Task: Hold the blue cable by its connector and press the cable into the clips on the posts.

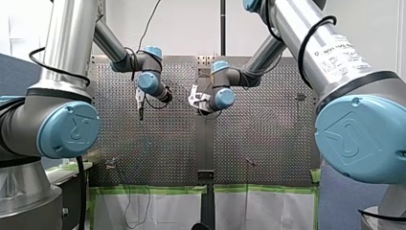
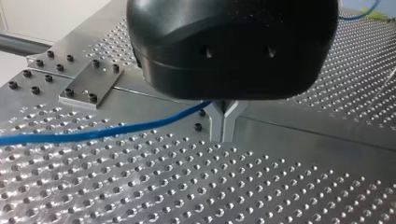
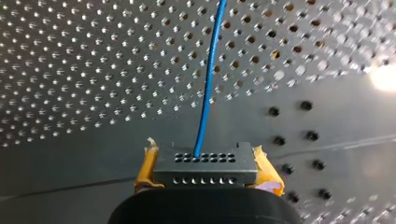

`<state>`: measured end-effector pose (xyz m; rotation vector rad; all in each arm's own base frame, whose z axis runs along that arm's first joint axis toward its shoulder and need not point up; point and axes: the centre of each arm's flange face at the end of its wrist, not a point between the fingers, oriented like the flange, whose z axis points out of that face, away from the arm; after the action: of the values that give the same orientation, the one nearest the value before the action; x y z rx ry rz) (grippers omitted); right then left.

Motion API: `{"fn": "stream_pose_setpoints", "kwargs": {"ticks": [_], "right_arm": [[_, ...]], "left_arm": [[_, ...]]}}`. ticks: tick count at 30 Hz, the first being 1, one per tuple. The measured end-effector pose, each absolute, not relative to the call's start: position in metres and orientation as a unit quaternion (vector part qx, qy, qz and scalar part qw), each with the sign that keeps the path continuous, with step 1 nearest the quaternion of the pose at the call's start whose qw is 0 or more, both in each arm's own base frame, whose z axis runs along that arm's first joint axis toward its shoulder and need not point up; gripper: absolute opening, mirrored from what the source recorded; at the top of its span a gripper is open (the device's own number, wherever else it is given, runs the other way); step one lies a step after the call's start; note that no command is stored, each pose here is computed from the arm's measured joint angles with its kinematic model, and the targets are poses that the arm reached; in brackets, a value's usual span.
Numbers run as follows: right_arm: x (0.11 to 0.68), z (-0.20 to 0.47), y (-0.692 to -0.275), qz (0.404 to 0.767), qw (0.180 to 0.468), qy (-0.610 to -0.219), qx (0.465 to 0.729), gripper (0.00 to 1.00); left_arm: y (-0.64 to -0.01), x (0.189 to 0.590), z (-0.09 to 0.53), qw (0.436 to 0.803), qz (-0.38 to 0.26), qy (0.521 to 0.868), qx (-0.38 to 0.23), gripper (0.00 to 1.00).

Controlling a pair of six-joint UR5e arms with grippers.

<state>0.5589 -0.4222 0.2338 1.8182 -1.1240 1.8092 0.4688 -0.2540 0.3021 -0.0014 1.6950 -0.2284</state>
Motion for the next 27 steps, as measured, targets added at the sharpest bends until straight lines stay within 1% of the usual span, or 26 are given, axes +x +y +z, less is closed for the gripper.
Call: {"fn": "stream_pose_setpoints", "kwargs": {"ticks": [7, 14, 22, 27], "right_arm": [[0.546, 0.213, -0.422, 0.636, 0.172, -0.415, 0.628, 0.0], [0.53, 0.193, -0.424, 0.635, 0.175, -0.429, 0.618, 0.0], [0.512, 0.169, -0.422, 0.63, 0.189, -0.44, 0.612, 0.0], [0.503, 0.154, -0.418, 0.627, 0.196, -0.439, 0.613, 0.0]], "left_arm": [[-0.266, 0.465, 0.275, 0.638, -0.098, 0.764, 0.017, 0.0], [-0.278, 0.453, 0.229, 0.615, -0.098, 0.782, 0.019, 0.0], [-0.288, 0.45, 0.215, 0.624, -0.104, 0.774, 0.019, 0.0], [-0.298, 0.446, 0.201, 0.618, -0.106, 0.778, 0.03, 0.0]]}}
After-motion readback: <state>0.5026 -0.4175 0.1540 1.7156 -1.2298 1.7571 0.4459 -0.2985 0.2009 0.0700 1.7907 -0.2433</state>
